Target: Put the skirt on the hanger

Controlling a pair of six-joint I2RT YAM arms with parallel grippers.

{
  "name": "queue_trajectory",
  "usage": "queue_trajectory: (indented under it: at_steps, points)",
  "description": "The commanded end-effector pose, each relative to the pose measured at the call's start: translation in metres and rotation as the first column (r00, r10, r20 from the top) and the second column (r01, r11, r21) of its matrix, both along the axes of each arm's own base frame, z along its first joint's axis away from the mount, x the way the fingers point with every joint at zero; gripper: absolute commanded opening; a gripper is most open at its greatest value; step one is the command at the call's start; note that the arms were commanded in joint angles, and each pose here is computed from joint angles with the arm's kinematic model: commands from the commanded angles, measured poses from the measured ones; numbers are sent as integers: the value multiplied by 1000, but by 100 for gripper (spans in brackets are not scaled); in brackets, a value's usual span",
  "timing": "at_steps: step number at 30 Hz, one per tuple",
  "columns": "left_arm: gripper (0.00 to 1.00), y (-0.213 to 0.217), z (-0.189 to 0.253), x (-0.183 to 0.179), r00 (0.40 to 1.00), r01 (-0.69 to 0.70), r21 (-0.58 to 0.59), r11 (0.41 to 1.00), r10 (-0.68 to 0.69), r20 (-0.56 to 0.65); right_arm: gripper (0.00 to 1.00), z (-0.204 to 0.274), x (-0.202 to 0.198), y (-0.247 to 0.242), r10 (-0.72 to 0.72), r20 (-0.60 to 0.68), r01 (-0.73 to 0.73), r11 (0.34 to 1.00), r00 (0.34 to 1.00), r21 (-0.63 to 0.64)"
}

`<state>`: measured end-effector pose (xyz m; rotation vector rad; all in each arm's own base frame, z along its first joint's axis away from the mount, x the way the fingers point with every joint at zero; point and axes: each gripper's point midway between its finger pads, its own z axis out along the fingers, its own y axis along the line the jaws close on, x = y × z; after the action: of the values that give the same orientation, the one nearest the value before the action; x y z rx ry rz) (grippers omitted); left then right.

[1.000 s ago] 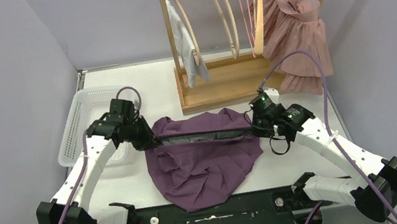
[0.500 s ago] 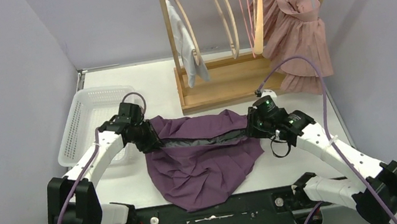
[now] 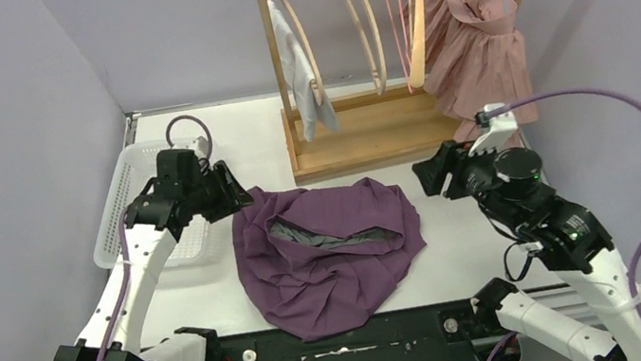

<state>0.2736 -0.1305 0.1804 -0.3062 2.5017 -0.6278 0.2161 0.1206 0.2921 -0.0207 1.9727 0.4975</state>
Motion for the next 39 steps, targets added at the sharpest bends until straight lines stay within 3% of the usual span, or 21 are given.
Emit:
queue_trajectory:
  at_steps: [1,7,12,20,25,28,34,36,39]
  points:
    - [44,-5,59,19,979,28,-47,999,-18,205,60,92,13,-9,-60,218,48,997,974,62]
    - [47,-14,115,23,924,74,-121,990,-22,381,63,155,41,3,-117,259,81,986,959,146]
    - [49,-19,139,19,895,102,-162,981,-20,445,65,190,74,18,-156,266,109,977,951,183]
    - [50,-25,145,14,892,125,-211,969,-17,451,66,181,139,31,-255,199,242,967,946,85]
    - [50,-26,143,11,894,130,-221,967,-17,448,62,170,167,29,-324,191,328,945,926,16]
    - [50,-25,141,9,895,128,-219,967,-18,445,54,162,180,35,-308,198,321,947,931,-35]
    - [51,-23,143,7,892,127,-203,971,-23,451,12,168,195,42,-259,253,295,948,932,-118]
    - [51,-23,144,7,891,126,-200,972,-22,453,3,175,193,40,-256,279,301,944,926,-132]
    - [51,-22,147,5,888,123,-197,973,-20,459,0,190,186,38,-243,326,300,944,913,-136]
